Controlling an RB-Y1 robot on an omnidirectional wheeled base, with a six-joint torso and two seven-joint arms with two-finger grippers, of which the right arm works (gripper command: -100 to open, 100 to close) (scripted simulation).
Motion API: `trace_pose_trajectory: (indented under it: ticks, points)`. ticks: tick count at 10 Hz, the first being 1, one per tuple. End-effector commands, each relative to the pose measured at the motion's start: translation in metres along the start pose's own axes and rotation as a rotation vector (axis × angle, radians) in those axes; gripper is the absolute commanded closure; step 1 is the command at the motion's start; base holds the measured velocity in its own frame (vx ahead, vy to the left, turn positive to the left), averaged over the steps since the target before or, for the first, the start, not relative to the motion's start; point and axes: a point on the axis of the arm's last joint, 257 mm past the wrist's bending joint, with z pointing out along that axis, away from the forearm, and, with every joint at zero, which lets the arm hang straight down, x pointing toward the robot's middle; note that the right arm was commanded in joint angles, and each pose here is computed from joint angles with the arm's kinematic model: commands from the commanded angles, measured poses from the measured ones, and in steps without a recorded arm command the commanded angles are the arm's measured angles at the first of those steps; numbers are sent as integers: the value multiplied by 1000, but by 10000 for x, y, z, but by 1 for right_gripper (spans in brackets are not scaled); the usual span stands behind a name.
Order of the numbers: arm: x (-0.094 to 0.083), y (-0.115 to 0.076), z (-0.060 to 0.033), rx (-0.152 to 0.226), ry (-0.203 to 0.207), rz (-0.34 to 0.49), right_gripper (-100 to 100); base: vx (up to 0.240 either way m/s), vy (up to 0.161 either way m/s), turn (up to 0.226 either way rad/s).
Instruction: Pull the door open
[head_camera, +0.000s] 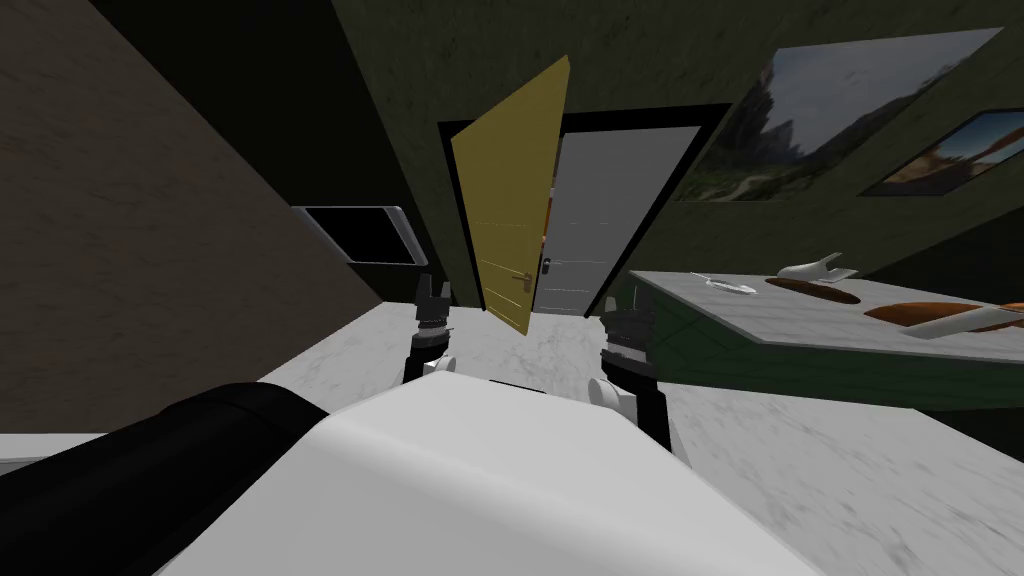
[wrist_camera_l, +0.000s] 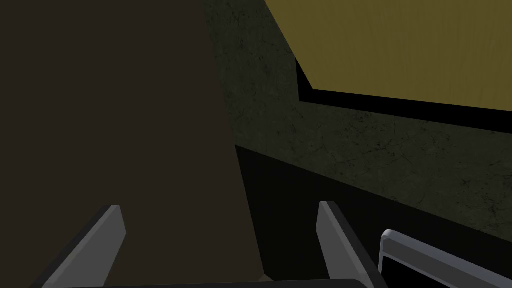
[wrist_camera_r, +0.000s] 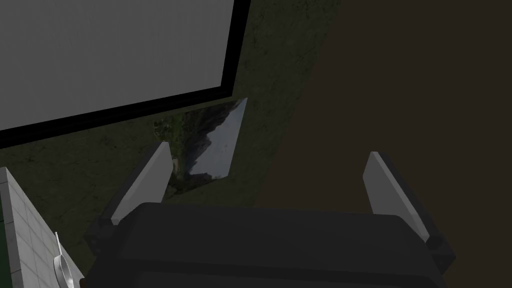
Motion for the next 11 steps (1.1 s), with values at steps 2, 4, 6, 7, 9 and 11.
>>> trace_pose_trajectory:
  ticks: [2, 4, 6, 7, 9, 11]
  points:
    - [10, -198, -7, 33, 16, -3, -100, 145, -19, 75]
    - [9, -373, -16, 62, 26, -5, -100, 184, -11, 69]
    - [2, -529, -26, 88, 33, -7, -100, 176, -30, 65]
    - [-6, -643, -34, 107, 37, -8, -100, 170, -55, 84]
    - [-26, -830, -49, 139, 42, -10, -100, 161, -30, 89]
    - [-43, -959, -61, 161, 45, -11, -100, 92, -33, 53]
